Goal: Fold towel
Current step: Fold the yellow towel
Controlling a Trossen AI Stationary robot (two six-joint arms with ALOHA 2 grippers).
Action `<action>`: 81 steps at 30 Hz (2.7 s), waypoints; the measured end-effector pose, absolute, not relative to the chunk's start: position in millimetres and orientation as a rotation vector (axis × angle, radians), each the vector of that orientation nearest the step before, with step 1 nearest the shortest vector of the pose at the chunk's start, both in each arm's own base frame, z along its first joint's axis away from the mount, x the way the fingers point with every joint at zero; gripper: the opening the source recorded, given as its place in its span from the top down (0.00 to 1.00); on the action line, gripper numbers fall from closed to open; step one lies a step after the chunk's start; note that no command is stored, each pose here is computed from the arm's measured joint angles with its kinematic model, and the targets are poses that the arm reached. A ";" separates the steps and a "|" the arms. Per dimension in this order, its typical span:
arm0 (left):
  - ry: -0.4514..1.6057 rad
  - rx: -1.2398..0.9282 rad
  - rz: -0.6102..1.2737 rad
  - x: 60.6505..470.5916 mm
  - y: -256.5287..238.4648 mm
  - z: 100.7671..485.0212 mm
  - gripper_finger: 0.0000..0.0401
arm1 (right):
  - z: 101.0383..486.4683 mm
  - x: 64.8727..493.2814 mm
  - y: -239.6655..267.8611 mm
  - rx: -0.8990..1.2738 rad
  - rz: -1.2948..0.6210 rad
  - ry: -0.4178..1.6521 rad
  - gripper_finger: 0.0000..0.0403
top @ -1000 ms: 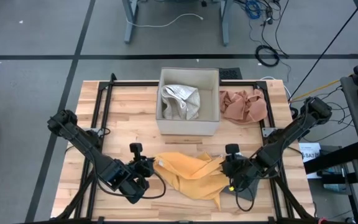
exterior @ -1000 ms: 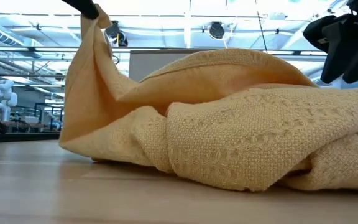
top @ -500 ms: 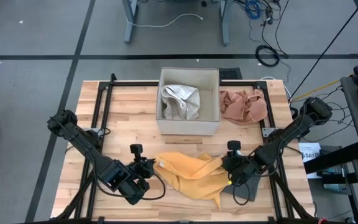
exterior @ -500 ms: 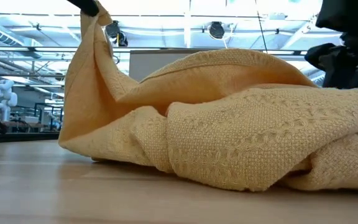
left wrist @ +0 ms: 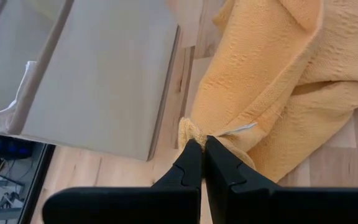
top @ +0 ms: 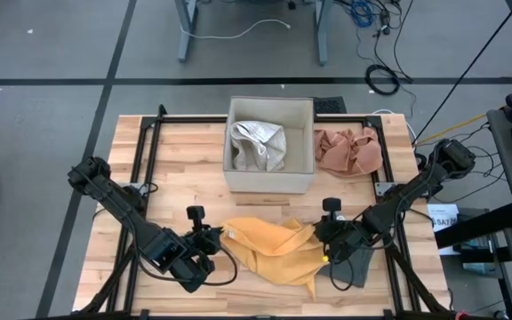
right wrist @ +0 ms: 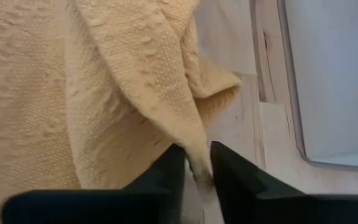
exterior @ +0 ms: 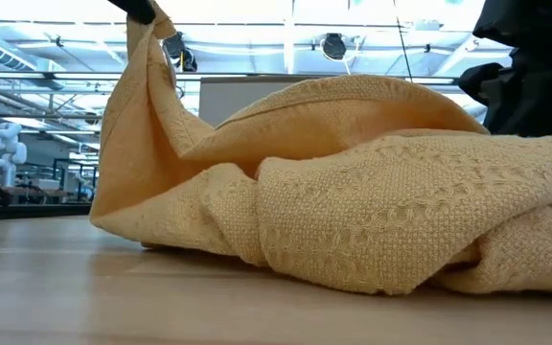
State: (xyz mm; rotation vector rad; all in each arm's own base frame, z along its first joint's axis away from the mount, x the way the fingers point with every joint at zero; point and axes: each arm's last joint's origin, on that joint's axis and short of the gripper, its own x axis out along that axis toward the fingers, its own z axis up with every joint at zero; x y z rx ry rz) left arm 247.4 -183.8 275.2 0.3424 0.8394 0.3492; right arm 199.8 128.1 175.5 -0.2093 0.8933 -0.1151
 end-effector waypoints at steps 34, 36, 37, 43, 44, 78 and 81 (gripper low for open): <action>0.238 0.719 0.458 195.4 -245.7 438.9 0.99 | 443.4 125.0 154.7 -0.439 0.417 -0.052 1.00; 0.221 0.726 0.440 188.1 -249.6 451.1 0.99 | 456.7 119.5 152.6 -0.462 0.425 -0.098 1.00; 0.213 0.725 0.429 184.8 -251.2 456.8 0.99 | 461.9 117.4 151.4 -0.474 0.426 -0.116 1.00; 0.177 0.734 0.369 170.7 -258.3 482.3 0.99 | 482.5 109.0 146.6 -0.522 0.426 -0.194 1.00; 0.171 0.740 0.351 168.9 -259.6 485.9 0.99 | 484.2 108.4 146.3 -0.528 0.425 -0.206 1.00; 0.371 0.840 0.427 200.7 -206.3 459.8 0.99 | 436.9 127.4 110.4 -0.515 -0.094 0.311 1.00; 0.474 0.755 0.423 208.6 -185.4 449.0 0.99 | 428.4 131.9 105.8 -0.496 -0.143 0.379 1.00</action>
